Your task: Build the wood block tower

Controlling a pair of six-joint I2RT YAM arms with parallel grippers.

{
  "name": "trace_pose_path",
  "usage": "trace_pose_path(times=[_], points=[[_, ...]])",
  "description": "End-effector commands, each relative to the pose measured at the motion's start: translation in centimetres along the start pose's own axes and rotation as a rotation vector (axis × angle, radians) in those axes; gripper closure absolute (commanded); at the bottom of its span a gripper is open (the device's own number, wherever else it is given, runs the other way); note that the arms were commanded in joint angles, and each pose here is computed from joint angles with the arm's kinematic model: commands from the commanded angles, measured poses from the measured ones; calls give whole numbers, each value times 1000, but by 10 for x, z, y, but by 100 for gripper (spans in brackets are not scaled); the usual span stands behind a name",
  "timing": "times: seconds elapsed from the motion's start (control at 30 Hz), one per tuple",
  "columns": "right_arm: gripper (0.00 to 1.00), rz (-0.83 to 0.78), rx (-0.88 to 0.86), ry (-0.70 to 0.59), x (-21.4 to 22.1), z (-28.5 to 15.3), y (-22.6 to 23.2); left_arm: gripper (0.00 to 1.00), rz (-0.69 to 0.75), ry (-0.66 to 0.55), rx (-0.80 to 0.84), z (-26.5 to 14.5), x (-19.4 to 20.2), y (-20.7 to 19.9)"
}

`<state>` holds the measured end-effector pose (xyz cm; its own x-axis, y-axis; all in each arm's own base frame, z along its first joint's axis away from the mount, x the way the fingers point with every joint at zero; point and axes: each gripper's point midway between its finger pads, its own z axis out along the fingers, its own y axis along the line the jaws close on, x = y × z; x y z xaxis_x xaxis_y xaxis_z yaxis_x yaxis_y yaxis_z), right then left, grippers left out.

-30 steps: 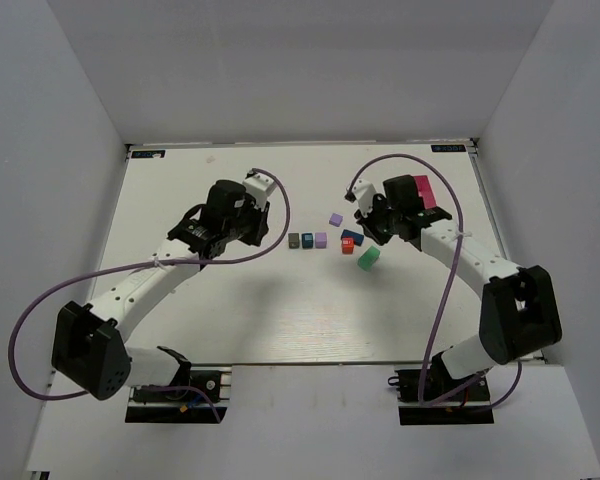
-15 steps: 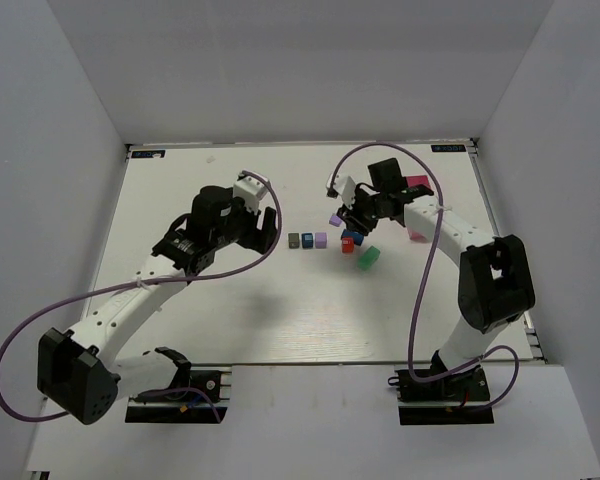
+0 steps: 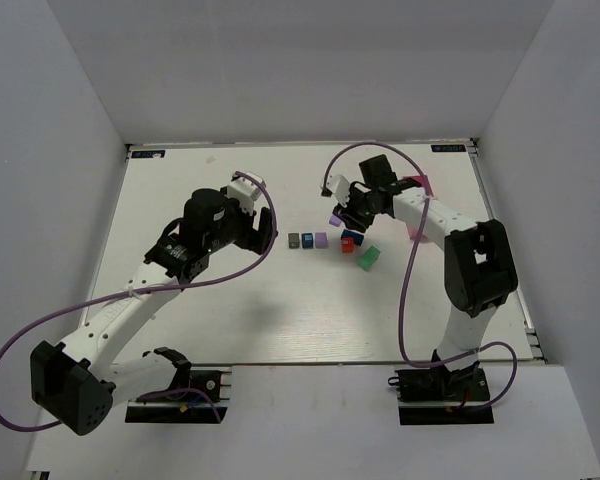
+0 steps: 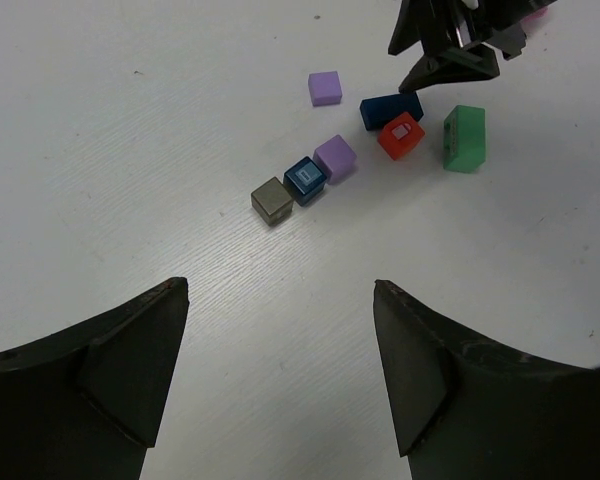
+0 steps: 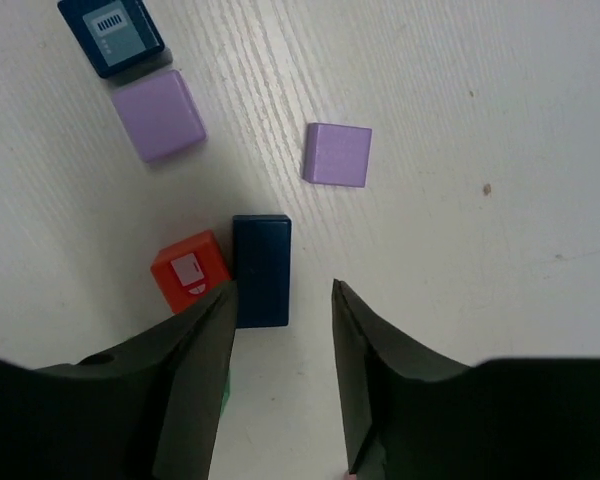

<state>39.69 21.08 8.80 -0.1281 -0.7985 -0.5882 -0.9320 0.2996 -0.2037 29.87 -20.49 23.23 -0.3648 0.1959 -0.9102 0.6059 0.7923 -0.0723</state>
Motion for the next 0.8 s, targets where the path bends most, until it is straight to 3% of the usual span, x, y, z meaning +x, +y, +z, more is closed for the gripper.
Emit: trace_pose_path(times=[0.0,0.17,0.77], points=[[50,29,74,-27,-16,-7,-21,15,-2,-35,-5,-5,-8,1],[30,63,60,-45,-25,6,-29,14,-2,-35,-14,-5,-8,2],[31,55,-17,42,-15,55,-45,13,-3,-26,-4,-4,-4,1]])
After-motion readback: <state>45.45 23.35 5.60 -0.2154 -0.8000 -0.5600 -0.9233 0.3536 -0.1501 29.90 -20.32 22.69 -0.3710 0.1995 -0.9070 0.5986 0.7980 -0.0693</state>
